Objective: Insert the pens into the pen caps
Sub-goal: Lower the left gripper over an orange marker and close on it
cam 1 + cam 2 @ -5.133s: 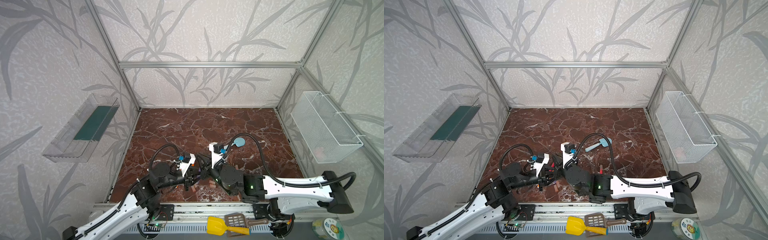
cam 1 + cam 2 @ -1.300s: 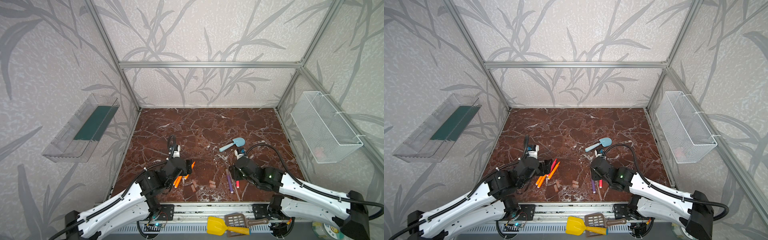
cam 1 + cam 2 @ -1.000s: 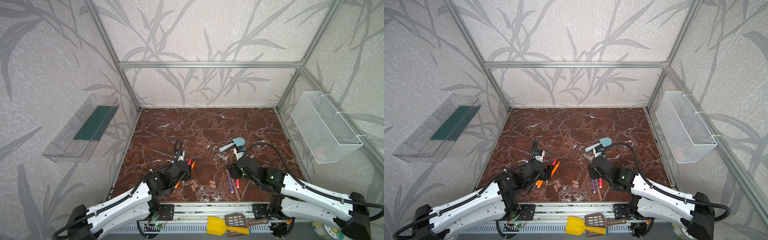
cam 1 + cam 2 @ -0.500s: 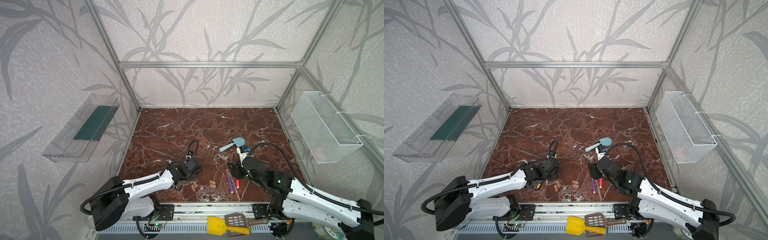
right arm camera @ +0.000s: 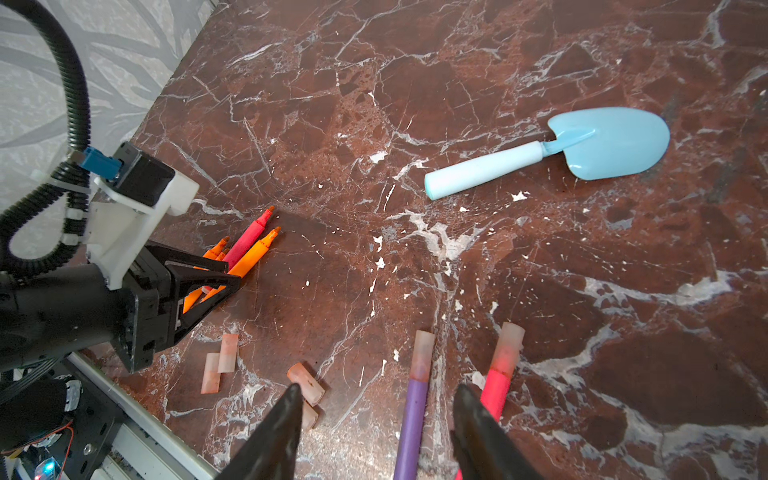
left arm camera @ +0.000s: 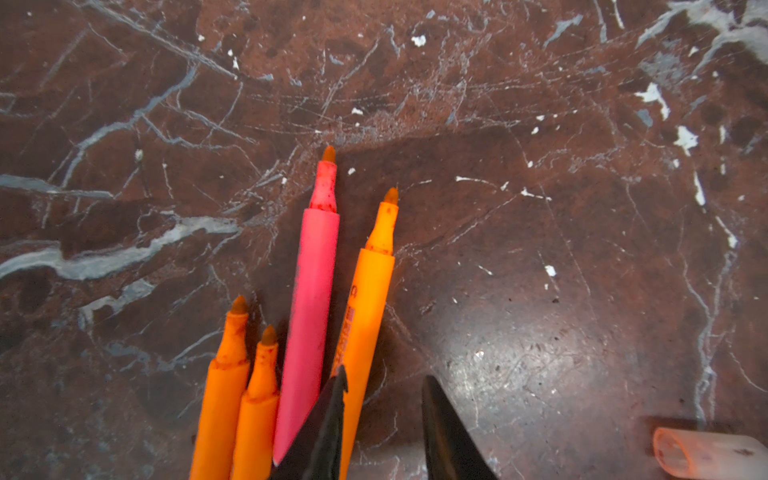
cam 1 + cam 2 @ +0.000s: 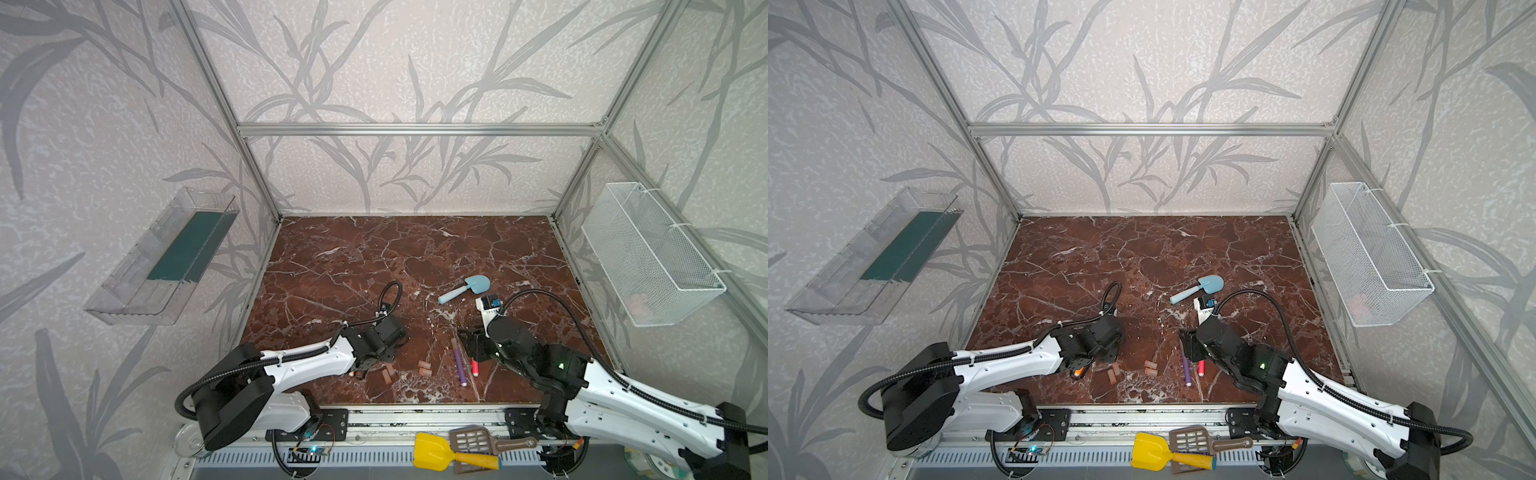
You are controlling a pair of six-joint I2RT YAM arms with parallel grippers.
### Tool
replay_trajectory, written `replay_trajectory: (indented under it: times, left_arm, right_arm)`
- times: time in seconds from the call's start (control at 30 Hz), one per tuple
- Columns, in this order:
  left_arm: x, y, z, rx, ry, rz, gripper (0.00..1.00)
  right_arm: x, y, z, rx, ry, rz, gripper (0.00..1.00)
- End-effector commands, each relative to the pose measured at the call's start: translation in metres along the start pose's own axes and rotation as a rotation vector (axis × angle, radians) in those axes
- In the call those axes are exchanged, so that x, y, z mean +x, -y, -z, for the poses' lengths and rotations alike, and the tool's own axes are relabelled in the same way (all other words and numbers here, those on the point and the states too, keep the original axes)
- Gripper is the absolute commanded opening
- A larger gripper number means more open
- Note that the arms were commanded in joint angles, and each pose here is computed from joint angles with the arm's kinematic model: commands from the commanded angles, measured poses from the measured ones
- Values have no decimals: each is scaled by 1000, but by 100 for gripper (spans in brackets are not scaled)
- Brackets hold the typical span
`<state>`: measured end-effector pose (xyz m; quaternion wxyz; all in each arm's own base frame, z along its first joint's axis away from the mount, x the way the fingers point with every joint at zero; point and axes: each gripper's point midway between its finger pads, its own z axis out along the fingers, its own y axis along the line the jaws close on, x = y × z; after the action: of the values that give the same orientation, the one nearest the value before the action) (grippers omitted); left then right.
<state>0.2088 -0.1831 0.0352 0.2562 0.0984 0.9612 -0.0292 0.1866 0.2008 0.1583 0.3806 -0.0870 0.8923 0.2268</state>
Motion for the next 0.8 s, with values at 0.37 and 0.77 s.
replay_trajectory:
  times: [0.37, 0.77]
  left_arm:
    - [6, -13, -5, -69, 0, 20, 40]
    - [17, -9, -19, -73, -53, 20, 37]
  right_arm:
    - [13, 11, 12, 3, -20, -25, 57]
    - [17, 9, 12, -20, -33, -28, 57]
